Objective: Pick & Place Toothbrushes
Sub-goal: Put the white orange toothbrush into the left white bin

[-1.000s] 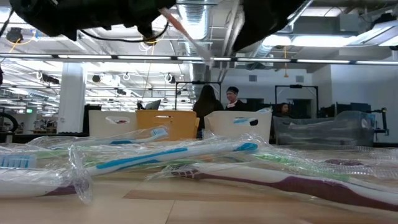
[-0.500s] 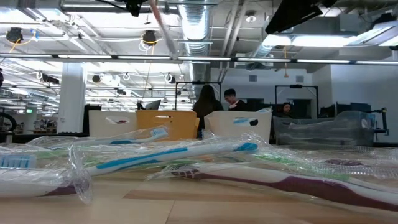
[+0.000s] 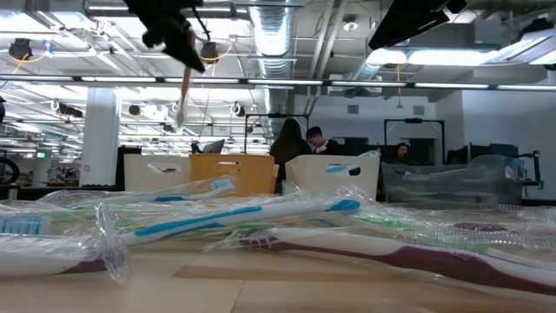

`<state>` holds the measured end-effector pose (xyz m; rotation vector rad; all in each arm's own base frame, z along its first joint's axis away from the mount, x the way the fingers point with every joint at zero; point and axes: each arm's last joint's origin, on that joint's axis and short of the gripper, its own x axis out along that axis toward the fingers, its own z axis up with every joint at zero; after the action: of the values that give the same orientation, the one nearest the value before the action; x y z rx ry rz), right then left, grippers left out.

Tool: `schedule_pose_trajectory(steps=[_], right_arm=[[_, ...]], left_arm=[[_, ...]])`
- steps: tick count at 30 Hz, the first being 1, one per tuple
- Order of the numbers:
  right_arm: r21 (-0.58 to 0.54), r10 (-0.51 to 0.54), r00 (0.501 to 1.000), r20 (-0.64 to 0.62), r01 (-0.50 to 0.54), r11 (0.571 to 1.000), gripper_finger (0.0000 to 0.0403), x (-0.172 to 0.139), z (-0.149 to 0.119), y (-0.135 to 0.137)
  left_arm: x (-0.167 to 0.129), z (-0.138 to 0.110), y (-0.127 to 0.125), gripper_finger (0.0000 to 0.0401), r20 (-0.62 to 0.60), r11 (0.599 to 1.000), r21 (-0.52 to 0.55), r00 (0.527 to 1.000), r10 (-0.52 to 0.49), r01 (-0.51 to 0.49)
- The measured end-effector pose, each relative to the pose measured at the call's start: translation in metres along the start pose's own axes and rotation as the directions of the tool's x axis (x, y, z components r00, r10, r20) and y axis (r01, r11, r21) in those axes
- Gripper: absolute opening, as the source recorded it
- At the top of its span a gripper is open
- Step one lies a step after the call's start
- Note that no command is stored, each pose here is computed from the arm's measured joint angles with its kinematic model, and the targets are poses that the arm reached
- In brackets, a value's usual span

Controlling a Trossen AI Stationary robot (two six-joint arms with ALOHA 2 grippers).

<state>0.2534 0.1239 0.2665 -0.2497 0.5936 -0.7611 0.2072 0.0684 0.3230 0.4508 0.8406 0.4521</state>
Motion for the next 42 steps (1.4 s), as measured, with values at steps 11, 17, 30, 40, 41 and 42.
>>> schedule_pose_trajectory(steps=[11,17,30,40,41,42], right_arm=[[0.002,-0.005,1.0,-0.006,0.005,1.0,0.0297,0.002,0.0,-0.001],[-0.001,-0.001,1.0,-0.006,0.001,1.0,0.0297,0.001,0.0,0.0],[-0.002,0.003,1.0,-0.012,-0.003,1.0,0.0297,0.001,0.0,0.0],[-0.001,0.003,1.0,-0.012,-0.003,1.0,0.0297,0.001,0.0,0.0],[-0.001,0.004,1.0,-0.012,-0.004,1.0,0.0297,0.001,0.0,0.0],[-0.001,0.004,1.0,-0.012,-0.004,1.0,0.0297,0.001,0.0,0.0]], left_arm=[[0.058,-0.021,0.002,0.0014,-0.251,0.993,0.106,0.968,-0.029,0.057],[0.076,-0.036,0.001,0.0015,-0.332,0.984,0.148,0.942,-0.043,0.098],[0.08,-0.049,0.013,0.0016,-0.374,0.988,0.132,0.927,-0.021,0.075],[0.091,-0.07,-0.004,0.0029,-0.416,0.96,0.233,0.908,-0.046,0.155],[0.091,-0.071,-0.004,0.003,-0.418,0.96,0.233,0.907,-0.047,0.157],[0.091,-0.072,-0.005,0.003,-0.42,0.961,0.23,0.906,-0.048,0.157]])
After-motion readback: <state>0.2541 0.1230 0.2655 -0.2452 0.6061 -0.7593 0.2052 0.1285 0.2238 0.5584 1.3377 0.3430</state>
